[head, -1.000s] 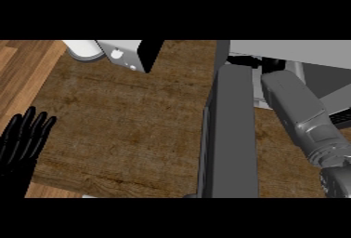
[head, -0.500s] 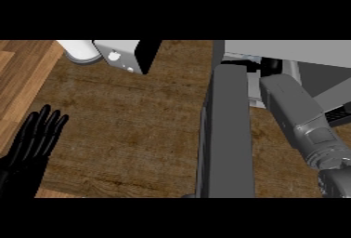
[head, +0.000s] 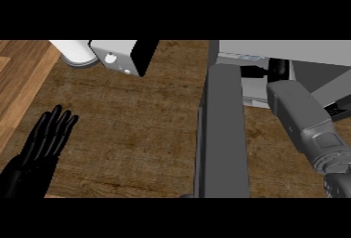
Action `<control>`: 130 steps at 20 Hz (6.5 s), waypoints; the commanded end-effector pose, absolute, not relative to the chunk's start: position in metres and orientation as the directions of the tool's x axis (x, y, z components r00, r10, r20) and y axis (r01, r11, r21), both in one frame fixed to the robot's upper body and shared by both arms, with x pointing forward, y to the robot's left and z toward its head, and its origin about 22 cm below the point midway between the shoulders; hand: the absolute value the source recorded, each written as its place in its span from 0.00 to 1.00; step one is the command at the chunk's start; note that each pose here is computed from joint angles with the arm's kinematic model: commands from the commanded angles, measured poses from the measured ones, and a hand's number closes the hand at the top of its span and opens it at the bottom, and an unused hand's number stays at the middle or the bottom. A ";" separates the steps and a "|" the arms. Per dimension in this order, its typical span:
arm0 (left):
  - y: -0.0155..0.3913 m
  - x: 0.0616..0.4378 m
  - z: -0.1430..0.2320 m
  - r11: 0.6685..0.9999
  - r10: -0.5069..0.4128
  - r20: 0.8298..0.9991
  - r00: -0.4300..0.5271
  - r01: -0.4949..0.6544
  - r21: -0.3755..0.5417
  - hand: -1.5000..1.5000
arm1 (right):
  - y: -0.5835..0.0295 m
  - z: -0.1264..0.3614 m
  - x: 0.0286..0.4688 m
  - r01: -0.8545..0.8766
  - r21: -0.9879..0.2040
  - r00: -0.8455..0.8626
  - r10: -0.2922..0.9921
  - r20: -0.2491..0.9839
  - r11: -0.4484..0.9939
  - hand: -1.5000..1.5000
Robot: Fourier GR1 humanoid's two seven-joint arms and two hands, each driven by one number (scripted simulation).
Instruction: Pick up the milk, place it into the microwave and close the microwave
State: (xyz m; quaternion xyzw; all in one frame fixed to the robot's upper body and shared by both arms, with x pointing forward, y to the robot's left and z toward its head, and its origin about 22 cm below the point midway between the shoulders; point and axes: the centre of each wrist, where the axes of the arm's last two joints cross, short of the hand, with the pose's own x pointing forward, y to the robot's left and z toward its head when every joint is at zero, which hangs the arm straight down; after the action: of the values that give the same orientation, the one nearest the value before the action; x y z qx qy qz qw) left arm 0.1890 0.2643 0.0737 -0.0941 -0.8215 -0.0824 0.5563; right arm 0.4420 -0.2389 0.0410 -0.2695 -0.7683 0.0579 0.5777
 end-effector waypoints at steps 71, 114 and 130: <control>0.019 0.217 -0.045 0.662 -0.173 0.968 -0.183 0.706 0.252 1.00 | -0.308 0.005 0.195 -0.061 -0.020 -0.429 -0.008 0.903 0.998 0.00; 0.011 0.356 0.052 0.970 0.108 0.965 -0.238 0.238 -0.050 1.00 | -0.317 0.110 0.202 -0.489 -0.056 -0.494 -0.223 0.840 0.870 0.00; 0.012 0.361 0.049 0.970 0.154 0.950 -0.271 0.225 -0.093 1.00 | -0.320 0.130 0.207 -0.504 -0.055 -0.502 -0.241 0.830 0.862 0.00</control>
State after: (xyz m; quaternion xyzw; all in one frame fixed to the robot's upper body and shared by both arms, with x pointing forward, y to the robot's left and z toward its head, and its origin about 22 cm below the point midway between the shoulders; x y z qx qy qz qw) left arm 0.3445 0.0110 0.0381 -0.1267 -0.7970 -0.0330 0.5896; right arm 0.2053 -0.3184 0.1248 0.2196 -0.8527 0.1474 0.4505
